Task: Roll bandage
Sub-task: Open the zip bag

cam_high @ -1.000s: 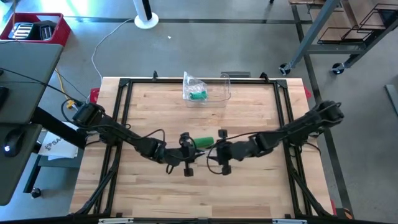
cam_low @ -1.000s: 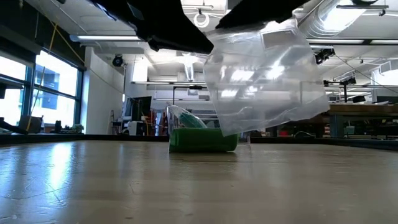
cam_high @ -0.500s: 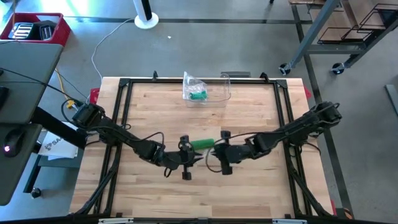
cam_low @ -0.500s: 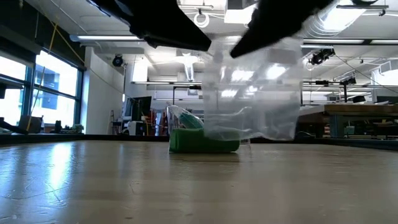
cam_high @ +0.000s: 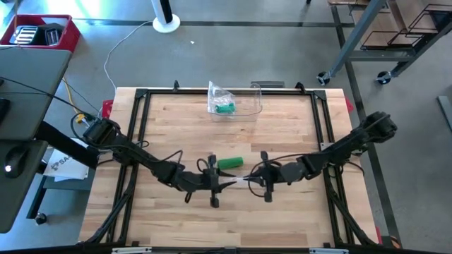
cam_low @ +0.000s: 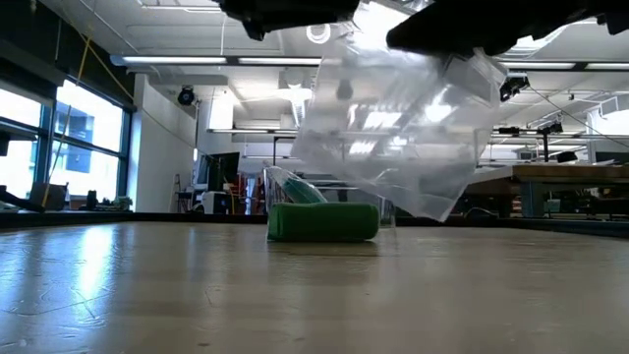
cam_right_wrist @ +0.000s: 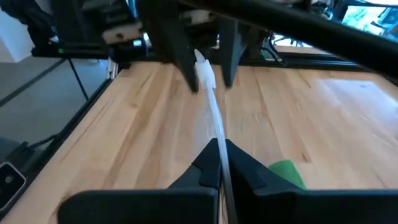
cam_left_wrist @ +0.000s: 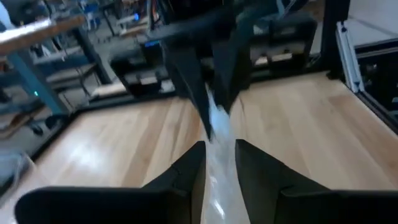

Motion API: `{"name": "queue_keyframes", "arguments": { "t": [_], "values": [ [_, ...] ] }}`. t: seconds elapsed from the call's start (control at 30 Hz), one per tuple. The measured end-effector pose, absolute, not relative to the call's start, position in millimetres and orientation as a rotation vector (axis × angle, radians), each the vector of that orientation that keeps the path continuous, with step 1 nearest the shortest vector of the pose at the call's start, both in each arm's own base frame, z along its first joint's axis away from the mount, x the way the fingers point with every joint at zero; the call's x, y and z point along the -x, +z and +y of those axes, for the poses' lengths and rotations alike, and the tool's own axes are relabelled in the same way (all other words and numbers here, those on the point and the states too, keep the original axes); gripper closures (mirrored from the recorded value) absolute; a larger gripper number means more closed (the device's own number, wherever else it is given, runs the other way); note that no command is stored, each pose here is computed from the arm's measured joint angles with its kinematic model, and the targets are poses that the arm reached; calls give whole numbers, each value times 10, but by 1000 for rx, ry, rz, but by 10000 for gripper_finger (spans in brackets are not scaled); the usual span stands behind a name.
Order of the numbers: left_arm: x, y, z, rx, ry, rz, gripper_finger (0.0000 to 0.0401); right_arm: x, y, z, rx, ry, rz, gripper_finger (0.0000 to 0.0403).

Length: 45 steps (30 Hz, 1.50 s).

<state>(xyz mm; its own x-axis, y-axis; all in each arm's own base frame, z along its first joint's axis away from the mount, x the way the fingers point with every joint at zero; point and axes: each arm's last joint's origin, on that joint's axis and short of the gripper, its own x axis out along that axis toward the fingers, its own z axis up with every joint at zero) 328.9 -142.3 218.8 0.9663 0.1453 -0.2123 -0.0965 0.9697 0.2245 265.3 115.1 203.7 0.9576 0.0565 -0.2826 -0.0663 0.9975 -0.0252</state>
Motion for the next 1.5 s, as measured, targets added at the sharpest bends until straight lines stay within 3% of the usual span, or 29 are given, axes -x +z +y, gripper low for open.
{"name": "queue_keyframes", "arguments": {
  "t": [0.23,0.53,0.77,0.9,1.13,1.23,1.37,1.5],
  "values": [
    [-3290,2232,-1444,-239,124,190,334,-2648,2021,1154,32,61,298,403],
    [-3291,2233,-1443,-239,124,189,396,-2648,2024,1156,32,62,294,403],
    [-3306,2212,-1427,-240,129,194,399,-2651,2025,1151,36,61,294,401],
    [-3321,2195,-1409,-234,136,199,400,-2651,2116,1148,72,60,321,370],
    [-3325,2189,-1403,-234,136,201,400,-2752,2466,1197,114,58,378,275],
    [-3325,2190,-1403,-232,138,201,400,-2850,2506,1247,173,76,389,259],
    [-3322,2183,-1406,-230,135,207,400,-2983,2490,1309,218,81,407,267],
    [-3320,2177,-1407,-232,134,213,401,-3032,2502,1329,250,74,415,308]
  ]
}}
